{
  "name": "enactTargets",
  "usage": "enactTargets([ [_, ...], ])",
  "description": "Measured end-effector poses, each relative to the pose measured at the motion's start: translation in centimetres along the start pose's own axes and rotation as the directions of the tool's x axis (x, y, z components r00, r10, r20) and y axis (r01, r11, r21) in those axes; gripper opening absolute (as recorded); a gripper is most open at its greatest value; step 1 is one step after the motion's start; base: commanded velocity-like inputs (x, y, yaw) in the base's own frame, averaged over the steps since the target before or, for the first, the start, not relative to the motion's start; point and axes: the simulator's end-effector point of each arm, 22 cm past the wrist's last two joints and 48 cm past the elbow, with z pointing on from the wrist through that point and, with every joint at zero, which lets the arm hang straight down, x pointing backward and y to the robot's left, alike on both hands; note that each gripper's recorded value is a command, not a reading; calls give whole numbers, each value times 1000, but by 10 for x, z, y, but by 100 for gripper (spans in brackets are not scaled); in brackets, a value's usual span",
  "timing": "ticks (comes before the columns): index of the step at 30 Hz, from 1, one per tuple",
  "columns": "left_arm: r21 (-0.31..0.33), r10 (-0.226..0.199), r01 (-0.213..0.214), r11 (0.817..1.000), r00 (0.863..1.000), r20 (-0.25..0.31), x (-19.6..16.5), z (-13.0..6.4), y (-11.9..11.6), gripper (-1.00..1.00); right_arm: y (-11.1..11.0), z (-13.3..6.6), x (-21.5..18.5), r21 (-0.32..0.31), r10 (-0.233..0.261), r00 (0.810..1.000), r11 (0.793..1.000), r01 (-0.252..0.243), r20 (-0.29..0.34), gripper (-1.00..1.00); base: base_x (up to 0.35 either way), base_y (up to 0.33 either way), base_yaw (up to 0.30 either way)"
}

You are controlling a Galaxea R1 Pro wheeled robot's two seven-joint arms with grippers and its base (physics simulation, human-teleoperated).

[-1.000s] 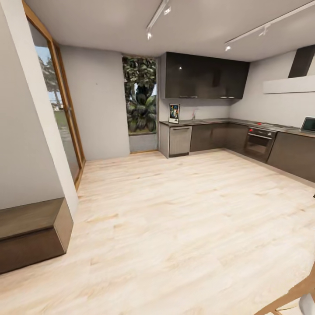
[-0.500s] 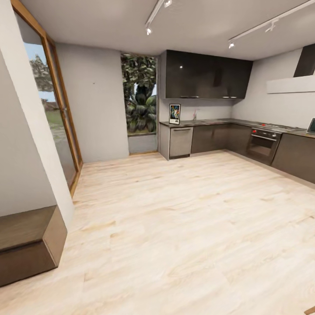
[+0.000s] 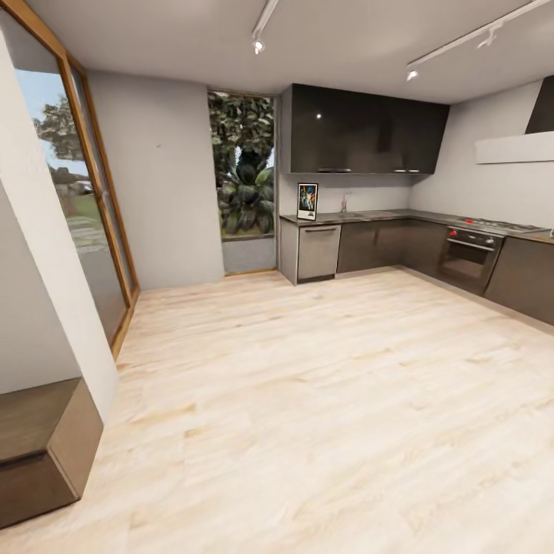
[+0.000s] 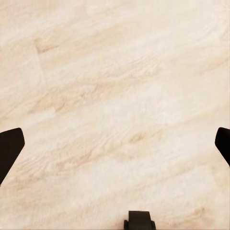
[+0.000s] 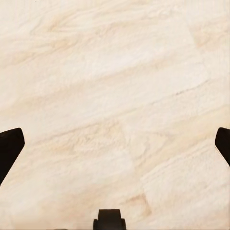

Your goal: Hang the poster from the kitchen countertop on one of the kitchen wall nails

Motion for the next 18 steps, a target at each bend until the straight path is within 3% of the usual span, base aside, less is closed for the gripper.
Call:
enactTargets([
  [18,0,0,0,1000,1000,0,0,0,0,100,0,0,1,0,0,1000,1000,0,-3,100,330,-98,0],
])
